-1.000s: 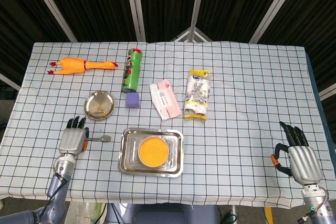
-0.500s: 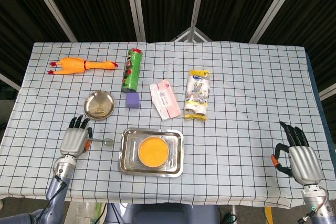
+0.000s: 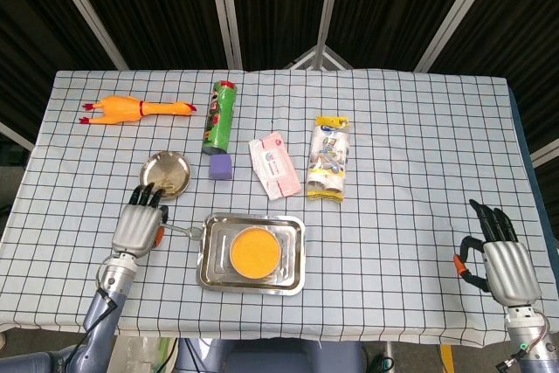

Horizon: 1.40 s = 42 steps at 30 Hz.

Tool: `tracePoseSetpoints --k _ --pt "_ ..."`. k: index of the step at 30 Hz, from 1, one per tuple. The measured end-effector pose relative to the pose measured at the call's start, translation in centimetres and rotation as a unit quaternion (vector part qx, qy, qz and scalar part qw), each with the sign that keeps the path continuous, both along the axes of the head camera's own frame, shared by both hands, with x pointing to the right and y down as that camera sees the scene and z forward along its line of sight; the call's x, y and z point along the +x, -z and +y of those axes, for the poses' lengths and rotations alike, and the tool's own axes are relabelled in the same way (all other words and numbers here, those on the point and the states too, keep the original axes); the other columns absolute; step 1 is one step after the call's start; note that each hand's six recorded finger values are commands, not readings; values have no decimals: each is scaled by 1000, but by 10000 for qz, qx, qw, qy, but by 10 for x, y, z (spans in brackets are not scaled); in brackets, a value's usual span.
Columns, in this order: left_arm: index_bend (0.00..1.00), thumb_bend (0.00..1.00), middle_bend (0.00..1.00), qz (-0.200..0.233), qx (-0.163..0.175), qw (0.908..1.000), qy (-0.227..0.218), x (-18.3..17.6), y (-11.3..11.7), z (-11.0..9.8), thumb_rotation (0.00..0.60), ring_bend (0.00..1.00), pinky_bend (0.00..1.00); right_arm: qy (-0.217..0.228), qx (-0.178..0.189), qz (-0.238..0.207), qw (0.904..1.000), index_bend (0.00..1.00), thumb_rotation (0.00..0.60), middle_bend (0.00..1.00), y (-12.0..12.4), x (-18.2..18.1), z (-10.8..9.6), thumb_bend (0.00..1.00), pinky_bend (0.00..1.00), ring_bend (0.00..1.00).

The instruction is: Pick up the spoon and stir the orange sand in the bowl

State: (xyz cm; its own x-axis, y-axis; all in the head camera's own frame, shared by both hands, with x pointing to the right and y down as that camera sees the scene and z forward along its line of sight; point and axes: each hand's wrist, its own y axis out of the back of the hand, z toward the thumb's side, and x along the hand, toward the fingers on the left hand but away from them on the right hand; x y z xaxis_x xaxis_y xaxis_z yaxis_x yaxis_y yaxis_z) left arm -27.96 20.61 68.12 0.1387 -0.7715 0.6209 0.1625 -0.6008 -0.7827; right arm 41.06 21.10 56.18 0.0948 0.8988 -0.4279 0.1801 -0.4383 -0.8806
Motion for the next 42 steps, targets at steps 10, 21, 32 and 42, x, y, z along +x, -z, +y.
tracePoseSetpoints --k 10,21,32,42 --pt "529 582 143 189 -150 9993 -300 77 4 -7 600 54 86 -271 -16 21 9996 0 600 0 -3 11 -5 427 0 0" --pt "514 582 139 10 -169 9977 -661 134 2 -13 600 54 86 -498 -31 -101 9987 0 600 0 -3 17 -8 428 0 0" --pt "462 555 121 -200 -320 9960 -810 150 -3 -3 600 54 86 -646 -50 -198 9977 0 600 0 -2 22 -10 428 0 0" --pt "373 428 102 -131 -243 9969 -738 140 9 -10 600 54 85 -633 -71 -198 9978 0 600 0 -2 20 -10 428 0 0"
